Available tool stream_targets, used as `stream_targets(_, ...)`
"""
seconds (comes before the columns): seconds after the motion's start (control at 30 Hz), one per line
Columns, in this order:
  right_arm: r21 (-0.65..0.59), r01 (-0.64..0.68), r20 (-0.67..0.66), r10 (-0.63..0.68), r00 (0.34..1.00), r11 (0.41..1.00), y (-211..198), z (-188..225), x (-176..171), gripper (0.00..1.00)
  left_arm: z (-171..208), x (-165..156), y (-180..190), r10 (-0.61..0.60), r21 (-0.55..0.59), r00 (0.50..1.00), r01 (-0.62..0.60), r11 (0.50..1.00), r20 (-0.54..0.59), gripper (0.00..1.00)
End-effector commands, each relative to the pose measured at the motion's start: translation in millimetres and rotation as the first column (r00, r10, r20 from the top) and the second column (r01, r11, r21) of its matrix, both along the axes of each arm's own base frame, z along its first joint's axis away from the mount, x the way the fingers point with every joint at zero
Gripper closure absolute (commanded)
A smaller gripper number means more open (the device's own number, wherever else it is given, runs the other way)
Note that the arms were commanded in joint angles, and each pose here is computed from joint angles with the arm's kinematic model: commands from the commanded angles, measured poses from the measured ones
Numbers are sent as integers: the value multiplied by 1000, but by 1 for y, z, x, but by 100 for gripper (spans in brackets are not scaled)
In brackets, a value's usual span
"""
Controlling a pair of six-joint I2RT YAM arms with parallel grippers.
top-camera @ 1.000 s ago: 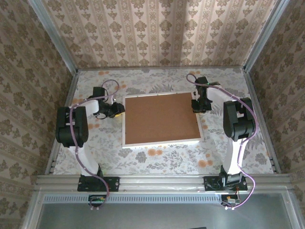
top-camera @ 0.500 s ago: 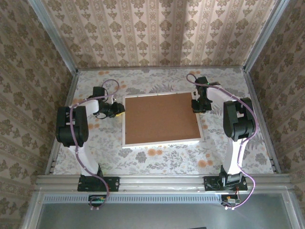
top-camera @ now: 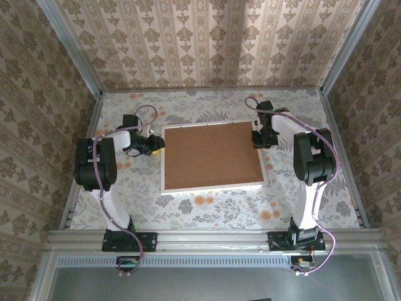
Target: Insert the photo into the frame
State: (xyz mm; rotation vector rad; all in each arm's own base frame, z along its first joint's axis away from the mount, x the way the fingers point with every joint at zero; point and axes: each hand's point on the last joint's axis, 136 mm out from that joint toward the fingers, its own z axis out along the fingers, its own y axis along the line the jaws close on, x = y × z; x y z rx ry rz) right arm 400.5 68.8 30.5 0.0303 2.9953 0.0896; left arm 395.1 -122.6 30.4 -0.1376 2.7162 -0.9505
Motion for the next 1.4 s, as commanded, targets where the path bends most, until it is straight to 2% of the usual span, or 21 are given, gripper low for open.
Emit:
stream_targets(0.0,40,-26,-83,29,996,999,13,-12,-22,85,-8,-4,-8,-33,-44,999,33,999,-20,63)
stream_targets(0.2,41,-28,-85,31,996,999,14,-13,-22,85,-11,-5,-10,-37,-56,999,36,998,-26,63)
stream_targets(0.5,45,-28,-82,32,996,999,15,-13,-20,85,-24,-12,-16,-83,31,994,86,996,-72,65)
stream_targets(0.93,54,-39,-90,44,995,998,22,-17,-21,86,-34,-22,-41,-182,39,978,186,982,-98,56)
stream_targets(1.37,54,-41,-97,46,994,998,23,-20,-22,86,-39,-30,-55,-258,118,958,272,955,-123,51)
